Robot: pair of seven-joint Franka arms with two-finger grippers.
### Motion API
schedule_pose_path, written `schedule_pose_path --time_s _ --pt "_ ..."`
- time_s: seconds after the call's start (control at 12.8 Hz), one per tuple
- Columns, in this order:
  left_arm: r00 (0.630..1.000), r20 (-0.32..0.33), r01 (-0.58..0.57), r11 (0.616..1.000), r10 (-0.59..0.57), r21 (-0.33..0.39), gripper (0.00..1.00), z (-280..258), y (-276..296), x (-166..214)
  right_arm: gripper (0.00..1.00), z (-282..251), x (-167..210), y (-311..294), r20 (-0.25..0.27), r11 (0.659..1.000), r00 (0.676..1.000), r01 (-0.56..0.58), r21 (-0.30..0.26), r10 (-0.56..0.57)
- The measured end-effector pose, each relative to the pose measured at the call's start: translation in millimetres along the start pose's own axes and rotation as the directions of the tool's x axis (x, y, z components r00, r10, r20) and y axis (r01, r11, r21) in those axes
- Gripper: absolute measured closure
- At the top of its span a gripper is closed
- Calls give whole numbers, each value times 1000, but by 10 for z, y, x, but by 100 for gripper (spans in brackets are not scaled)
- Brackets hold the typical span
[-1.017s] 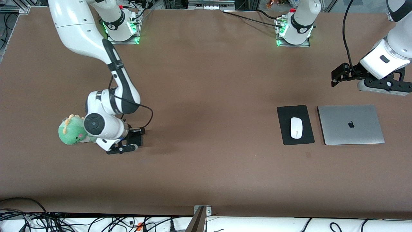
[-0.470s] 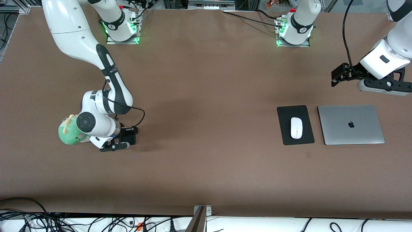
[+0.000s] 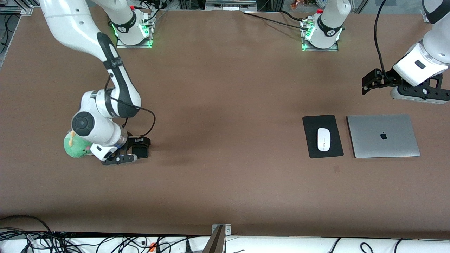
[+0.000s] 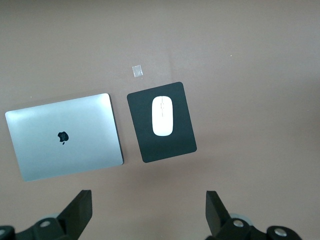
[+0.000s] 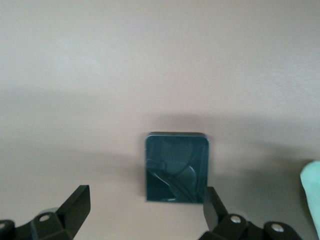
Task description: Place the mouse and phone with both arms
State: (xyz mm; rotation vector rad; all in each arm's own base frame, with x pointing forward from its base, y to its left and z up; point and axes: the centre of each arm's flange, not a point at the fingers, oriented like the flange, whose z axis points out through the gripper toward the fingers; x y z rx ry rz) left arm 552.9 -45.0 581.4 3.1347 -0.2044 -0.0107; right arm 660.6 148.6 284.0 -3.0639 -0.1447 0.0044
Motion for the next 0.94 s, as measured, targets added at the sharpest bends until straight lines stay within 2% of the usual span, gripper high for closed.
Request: schedule_pose_path --time_s 0.16,0.39,0.55,0.7,0.94 --pt "1000 0 0 1000 0 0 0 -1 0 0 0 -668 -95 -201 11 999 999 -42 19 42" --pt "1000 0 0 1000 0 0 0 -2 0 0 0 -1692 -375 -270 19 998 999 -49 34 48" --pt "1000 0 0 1000 0 0 0 -2 -1 0 0 -2265 -649 -185 32 999 999 -35 2 35" --pt "1000 0 0 1000 0 0 0 -2 -1 0 0 -2655 -907 -86 53 999 998 -28 -36 30" --pt "1000 0 0 1000 0 0 0 -2 -2 0 0 -2811 -1005 144 68 999 997 -19 -42 22"
